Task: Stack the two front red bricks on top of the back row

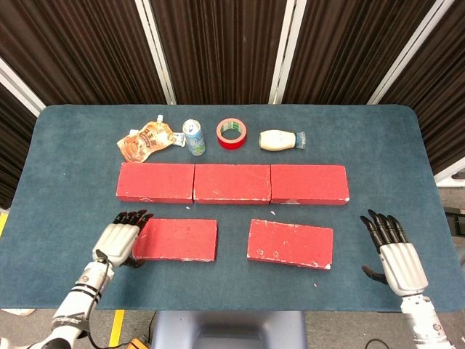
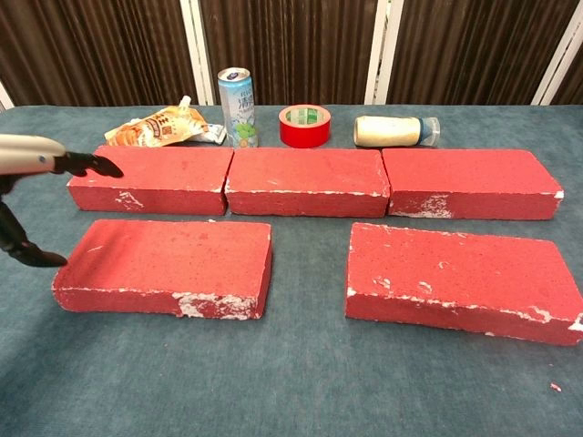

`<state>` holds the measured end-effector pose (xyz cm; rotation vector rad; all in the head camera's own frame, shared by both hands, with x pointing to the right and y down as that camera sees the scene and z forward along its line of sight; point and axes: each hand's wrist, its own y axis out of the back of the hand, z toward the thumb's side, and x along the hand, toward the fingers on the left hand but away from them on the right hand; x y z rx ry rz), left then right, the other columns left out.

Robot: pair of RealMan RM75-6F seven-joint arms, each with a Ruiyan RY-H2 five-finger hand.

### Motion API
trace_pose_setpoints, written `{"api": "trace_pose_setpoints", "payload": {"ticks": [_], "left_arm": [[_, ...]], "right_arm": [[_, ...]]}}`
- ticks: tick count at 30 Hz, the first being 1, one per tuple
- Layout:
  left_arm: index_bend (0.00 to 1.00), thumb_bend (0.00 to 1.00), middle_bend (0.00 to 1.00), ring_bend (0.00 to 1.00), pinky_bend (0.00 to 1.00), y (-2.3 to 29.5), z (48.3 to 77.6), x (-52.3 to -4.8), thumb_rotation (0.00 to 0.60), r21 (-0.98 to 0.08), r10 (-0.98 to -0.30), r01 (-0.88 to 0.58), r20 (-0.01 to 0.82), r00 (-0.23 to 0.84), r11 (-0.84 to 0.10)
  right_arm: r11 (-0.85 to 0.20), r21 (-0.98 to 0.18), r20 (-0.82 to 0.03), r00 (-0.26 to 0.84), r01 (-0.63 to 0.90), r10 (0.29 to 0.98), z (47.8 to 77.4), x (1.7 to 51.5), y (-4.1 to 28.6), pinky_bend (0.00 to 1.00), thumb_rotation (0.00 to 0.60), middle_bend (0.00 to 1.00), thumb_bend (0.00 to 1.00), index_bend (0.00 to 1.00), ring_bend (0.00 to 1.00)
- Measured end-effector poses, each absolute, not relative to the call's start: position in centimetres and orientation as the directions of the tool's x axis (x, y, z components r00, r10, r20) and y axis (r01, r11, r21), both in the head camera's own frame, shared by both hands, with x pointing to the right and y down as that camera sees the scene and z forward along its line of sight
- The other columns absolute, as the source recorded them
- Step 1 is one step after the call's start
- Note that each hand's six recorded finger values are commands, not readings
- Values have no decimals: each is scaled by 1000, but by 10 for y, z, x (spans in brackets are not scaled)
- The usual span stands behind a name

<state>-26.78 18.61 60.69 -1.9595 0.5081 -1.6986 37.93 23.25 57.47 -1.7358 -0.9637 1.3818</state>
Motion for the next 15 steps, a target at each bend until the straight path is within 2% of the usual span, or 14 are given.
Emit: {"api": "trace_pose_setpoints", "payload": {"ticks": [15], "left_arm": [[0,185,0,0,8,200,625,-234,600,-553,-539,74,829,150,-830]], "right_arm": [[-477,-870,-458,154,125,875,575,379,233,0,600,104,0,52,3]]}}
